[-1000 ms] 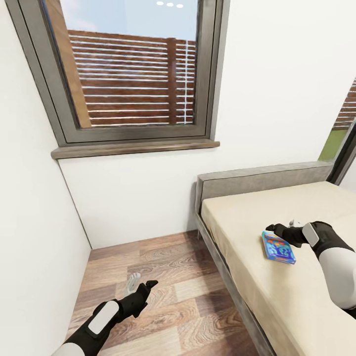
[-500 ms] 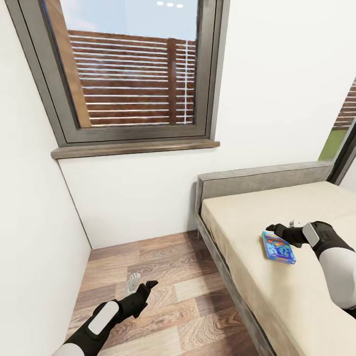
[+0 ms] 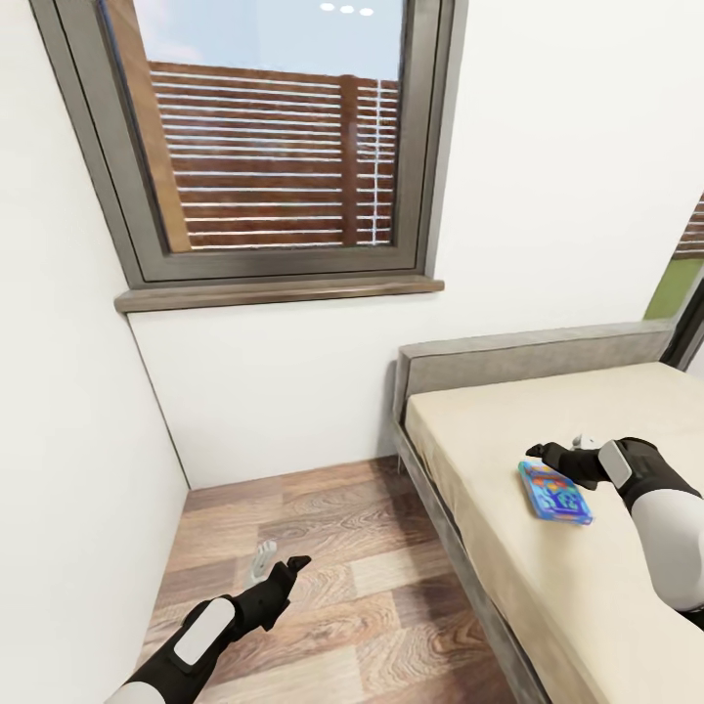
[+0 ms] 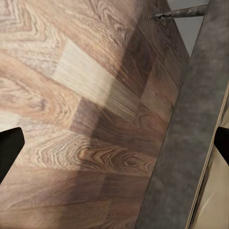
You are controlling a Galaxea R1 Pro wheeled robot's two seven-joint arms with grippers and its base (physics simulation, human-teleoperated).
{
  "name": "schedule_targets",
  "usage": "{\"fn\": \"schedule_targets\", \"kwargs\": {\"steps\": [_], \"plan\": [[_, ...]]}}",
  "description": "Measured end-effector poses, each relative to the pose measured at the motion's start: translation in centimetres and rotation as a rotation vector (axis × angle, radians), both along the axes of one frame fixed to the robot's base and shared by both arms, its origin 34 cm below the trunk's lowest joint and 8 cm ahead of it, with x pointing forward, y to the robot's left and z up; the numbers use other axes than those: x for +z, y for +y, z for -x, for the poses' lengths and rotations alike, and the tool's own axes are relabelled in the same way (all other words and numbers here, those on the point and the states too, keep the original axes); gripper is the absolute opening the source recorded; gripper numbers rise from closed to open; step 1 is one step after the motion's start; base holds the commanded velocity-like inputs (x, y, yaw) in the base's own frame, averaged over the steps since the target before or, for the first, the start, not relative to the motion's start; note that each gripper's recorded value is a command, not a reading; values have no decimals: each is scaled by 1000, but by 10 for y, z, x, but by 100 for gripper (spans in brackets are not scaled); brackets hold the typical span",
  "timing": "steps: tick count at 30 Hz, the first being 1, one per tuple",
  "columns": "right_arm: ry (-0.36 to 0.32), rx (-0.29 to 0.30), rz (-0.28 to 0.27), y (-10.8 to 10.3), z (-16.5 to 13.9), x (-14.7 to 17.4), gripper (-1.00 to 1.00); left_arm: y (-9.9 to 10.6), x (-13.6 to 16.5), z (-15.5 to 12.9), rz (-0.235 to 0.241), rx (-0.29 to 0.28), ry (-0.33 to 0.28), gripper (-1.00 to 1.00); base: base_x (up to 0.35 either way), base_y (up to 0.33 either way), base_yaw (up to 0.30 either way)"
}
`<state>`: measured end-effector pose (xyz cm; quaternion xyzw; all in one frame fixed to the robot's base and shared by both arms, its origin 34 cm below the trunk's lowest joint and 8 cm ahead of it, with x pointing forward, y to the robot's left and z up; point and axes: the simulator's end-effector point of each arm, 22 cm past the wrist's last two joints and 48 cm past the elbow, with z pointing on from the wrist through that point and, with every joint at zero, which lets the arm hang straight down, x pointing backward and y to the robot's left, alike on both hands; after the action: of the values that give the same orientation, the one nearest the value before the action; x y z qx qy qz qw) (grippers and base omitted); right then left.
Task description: Put all the toys in the child's room - the three board games (two on the bed and one on the table), the two jigsaw puzzles on the table, and the tennis ball on the table - inside the toy box on the table in the child's room.
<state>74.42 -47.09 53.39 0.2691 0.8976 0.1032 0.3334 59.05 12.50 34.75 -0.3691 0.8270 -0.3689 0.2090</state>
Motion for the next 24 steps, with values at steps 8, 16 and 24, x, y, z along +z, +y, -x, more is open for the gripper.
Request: {"fn": "schedule_targets", "kwargs": {"steps": [8, 16, 24], "plan": [[-2, 0, 0, 0, 0, 1, 100, 1, 1, -1, -4, 4, -5, 100, 0, 0, 152], [-3, 0, 0, 0, 0, 2, 100, 0, 2, -1, -5, 3, -8, 100, 0, 0, 71], [-4, -1, 0, -1, 0, 2, 100, -1, 2, -1, -6, 2, -9, 100, -2, 0, 20]]}}
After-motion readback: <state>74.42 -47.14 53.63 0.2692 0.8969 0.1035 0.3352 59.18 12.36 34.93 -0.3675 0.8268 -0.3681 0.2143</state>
